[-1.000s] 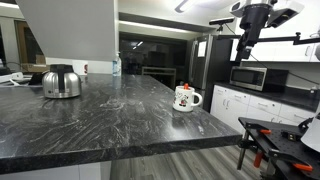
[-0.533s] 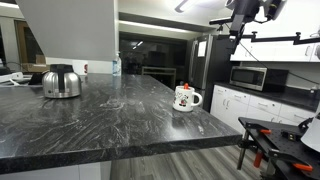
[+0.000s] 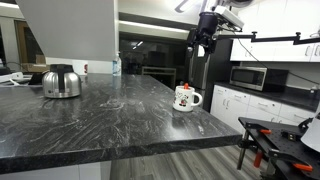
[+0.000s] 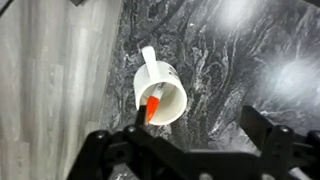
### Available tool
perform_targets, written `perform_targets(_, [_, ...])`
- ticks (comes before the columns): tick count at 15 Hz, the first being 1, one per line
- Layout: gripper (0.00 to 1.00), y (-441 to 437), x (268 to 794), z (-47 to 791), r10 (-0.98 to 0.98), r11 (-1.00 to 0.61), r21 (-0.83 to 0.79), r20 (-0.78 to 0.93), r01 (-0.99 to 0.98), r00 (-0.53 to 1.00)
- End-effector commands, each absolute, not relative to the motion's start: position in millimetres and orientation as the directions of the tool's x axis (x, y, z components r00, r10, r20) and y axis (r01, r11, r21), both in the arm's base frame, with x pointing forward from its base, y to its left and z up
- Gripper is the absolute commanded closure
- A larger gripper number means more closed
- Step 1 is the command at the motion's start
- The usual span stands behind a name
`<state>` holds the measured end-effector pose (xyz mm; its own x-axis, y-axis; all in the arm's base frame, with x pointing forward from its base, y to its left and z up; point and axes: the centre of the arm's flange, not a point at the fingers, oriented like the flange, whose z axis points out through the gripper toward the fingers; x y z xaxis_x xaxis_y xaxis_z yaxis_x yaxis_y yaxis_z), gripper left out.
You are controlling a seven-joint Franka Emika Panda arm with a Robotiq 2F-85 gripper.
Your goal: Take the marker from the cup and put it on the table
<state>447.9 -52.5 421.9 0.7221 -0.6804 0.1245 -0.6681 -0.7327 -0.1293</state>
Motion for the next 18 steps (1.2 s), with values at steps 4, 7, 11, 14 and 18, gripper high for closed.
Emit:
perform_targets(4, [0.00,-65.9,523.5,368.9,-0.898,-0.439,-0.104,0.030,-0.892,0.438])
perform_targets(7, [0.05,-73.1,531.7,353.0,-0.959,-0.284,-0.092,0.007,-0.954,0.285])
perform_targets(11, [0.16,-80.4,528.8,345.5,-0.982,-0.186,-0.094,0.026,-0.978,0.185])
perform_targets(14, [0.24,-83.8,523.6,342.4,-0.990,-0.141,-0.087,0.037,-0.986,0.138])
perform_targets(18, [0.40,-84.1,514.6,334.9,-0.993,-0.087,-0.073,0.083,-0.994,0.080])
